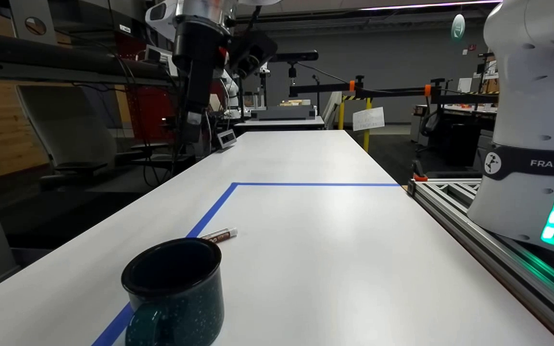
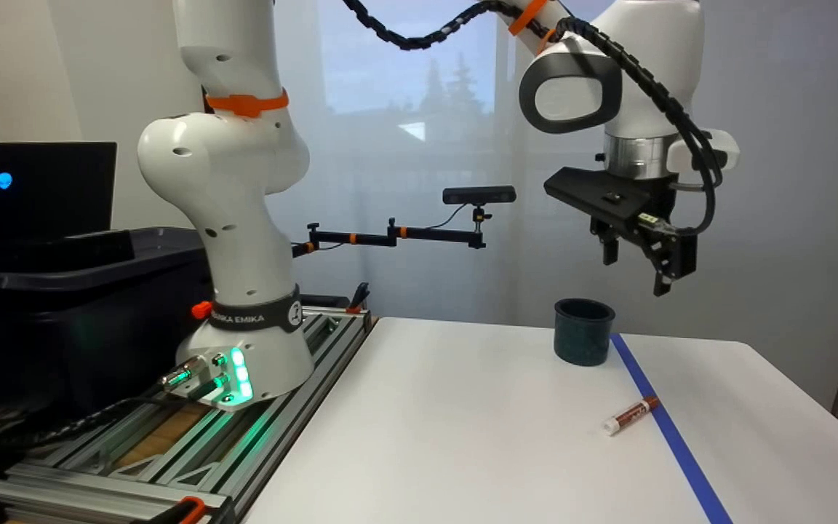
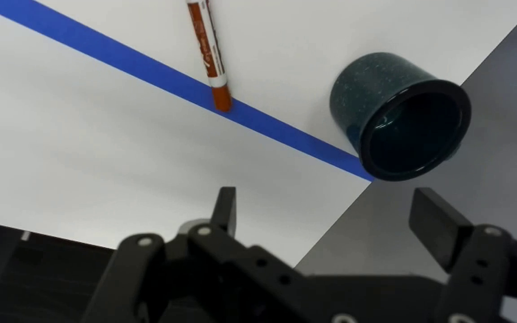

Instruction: Remove the red marker from the mug.

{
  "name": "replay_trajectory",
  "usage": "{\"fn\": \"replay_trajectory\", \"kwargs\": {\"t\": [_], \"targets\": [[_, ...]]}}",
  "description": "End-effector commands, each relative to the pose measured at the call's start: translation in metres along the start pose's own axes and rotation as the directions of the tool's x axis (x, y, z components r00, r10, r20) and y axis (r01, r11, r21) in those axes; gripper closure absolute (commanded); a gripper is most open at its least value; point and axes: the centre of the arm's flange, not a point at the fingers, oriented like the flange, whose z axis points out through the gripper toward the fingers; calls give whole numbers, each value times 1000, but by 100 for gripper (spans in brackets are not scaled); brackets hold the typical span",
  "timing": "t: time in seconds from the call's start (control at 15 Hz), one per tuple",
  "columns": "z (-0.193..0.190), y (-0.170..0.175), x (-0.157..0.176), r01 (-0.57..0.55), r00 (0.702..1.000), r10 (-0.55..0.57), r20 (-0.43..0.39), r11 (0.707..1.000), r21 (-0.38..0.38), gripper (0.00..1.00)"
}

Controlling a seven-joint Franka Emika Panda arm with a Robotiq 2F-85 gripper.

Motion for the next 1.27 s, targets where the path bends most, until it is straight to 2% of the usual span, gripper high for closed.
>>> {"fn": "replay_trajectory", "kwargs": {"t": [0.0,0.13,0.4,0.47,0.67,1.2], "targets": [[-7,2,14,-182,980,182,79,983,-5,0],[-7,9,7,-271,952,272,139,962,-28,0],[-10,10,-5,-394,875,424,233,904,-164,0],[-3,16,-11,-347,913,364,184,930,-119,0],[-2,16,-15,-388,886,414,209,908,-157,0],[-2,16,-14,-395,882,422,208,905,-160,0]]}}
